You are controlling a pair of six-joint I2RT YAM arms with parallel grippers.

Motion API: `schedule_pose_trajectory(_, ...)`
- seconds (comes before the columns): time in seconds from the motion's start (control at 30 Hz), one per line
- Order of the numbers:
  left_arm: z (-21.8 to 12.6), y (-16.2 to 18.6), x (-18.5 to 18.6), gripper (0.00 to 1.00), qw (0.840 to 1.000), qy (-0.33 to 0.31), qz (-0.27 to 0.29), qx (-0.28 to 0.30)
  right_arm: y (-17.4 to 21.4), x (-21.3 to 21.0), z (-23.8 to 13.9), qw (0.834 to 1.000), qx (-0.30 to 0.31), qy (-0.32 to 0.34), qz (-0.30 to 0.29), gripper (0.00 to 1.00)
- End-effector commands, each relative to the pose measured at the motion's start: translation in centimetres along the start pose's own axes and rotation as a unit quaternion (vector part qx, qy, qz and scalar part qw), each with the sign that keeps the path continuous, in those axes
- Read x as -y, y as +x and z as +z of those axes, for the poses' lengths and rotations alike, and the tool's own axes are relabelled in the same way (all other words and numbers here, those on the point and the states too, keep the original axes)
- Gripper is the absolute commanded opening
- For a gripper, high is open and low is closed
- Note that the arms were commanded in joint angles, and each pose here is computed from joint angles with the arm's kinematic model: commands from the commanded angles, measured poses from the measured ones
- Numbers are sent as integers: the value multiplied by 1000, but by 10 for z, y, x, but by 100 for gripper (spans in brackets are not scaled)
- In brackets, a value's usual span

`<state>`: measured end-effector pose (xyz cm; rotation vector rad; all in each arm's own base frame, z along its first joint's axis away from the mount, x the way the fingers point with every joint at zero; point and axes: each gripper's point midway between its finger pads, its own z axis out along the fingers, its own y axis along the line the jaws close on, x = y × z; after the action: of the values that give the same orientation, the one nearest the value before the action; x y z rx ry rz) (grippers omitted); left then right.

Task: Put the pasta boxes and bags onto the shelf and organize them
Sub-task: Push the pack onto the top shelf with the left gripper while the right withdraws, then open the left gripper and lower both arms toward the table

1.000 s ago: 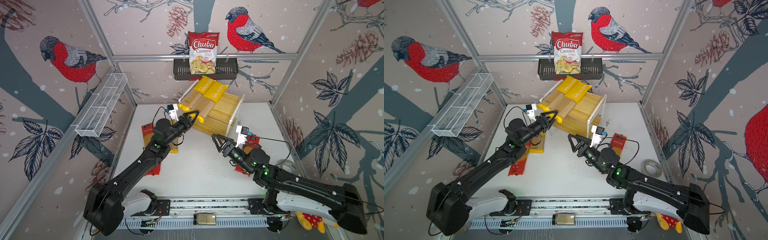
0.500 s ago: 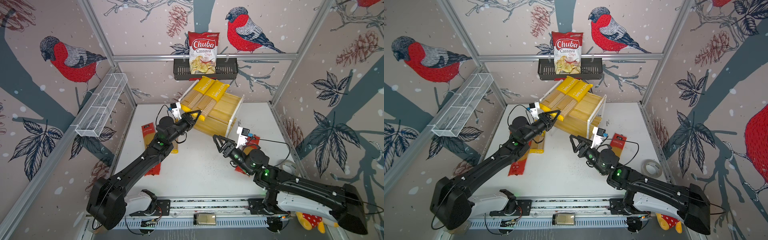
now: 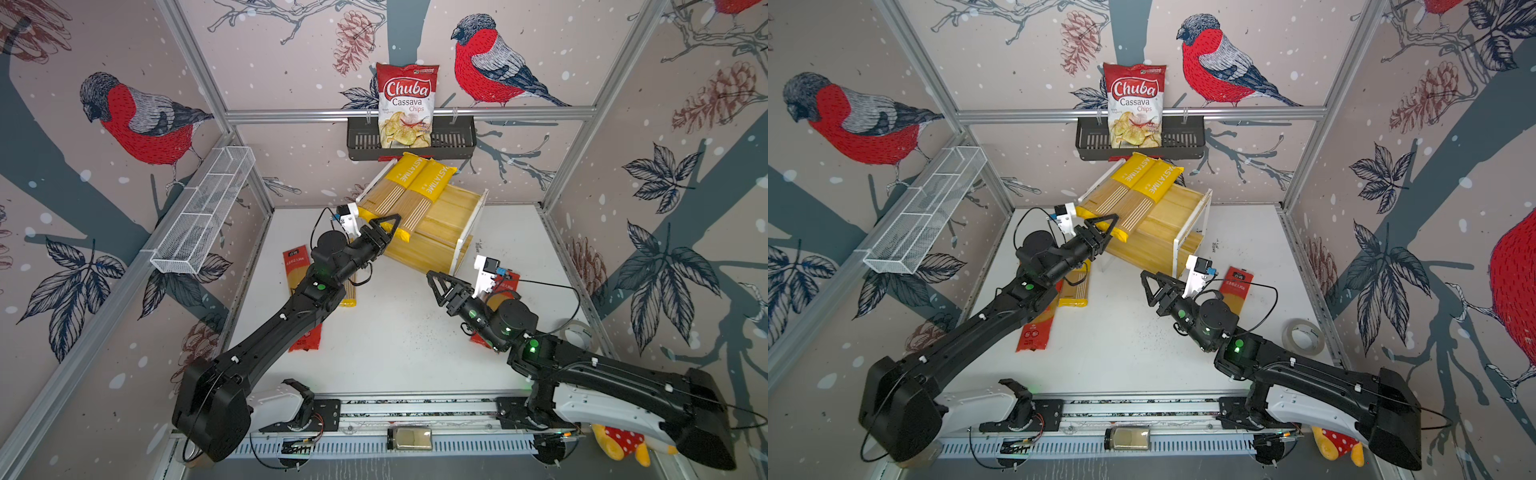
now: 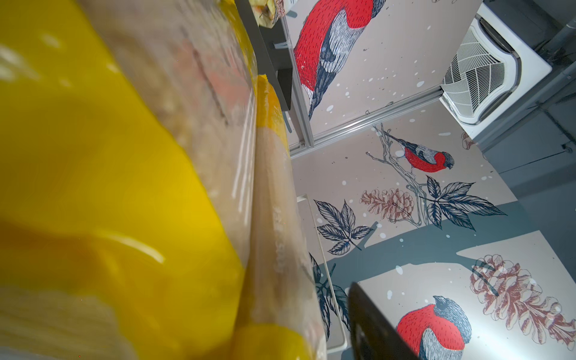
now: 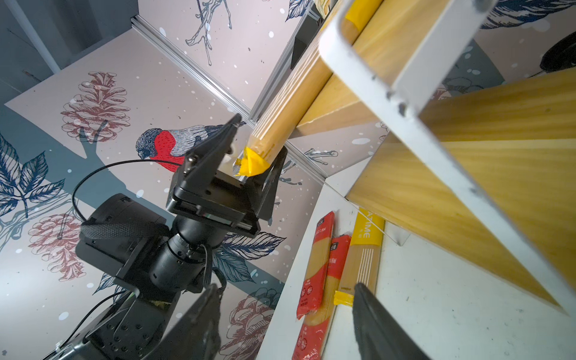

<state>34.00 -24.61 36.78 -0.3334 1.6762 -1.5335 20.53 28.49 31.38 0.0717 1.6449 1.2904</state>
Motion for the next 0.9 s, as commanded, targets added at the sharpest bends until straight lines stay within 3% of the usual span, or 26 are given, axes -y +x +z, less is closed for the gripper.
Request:
schedule_pose_trajectory(0.0, -13, 3, -2, 70, 999, -10, 37, 0, 0, 3, 0, 1000, 5, 5, -10, 67)
schedule_pose_trajectory(0.07, -26, 8, -9, 74, 998, -24, 49, -6, 6, 6, 3, 1000, -3, 10, -15, 67)
schedule_pose_trajectory(0.2, -52, 17, -23, 72, 993, -51, 108, -16, 29, 7, 11, 998, -35, 21, -39, 66)
schedule_pose_trajectory(0.3, -76, 19, -57, 70, 976, -135, 168, -16, 58, 8, 20, 994, -71, 39, -73, 64)
schedule_pose_trajectory(0.47, -118, 5, -91, 67, 946, -213, 243, 38, 122, 17, 45, 976, -157, 79, -131, 58)
schedule_pose_trajectory(0.63, -140, 2, -152, 67, 924, -293, 241, 47, 175, 27, 78, 949, -221, 97, -200, 48)
schedule_pose_trajectory(0.87, -155, 5, -216, 67, 927, -328, 176, 49, 240, 70, 108, 912, -284, 133, -263, 38)
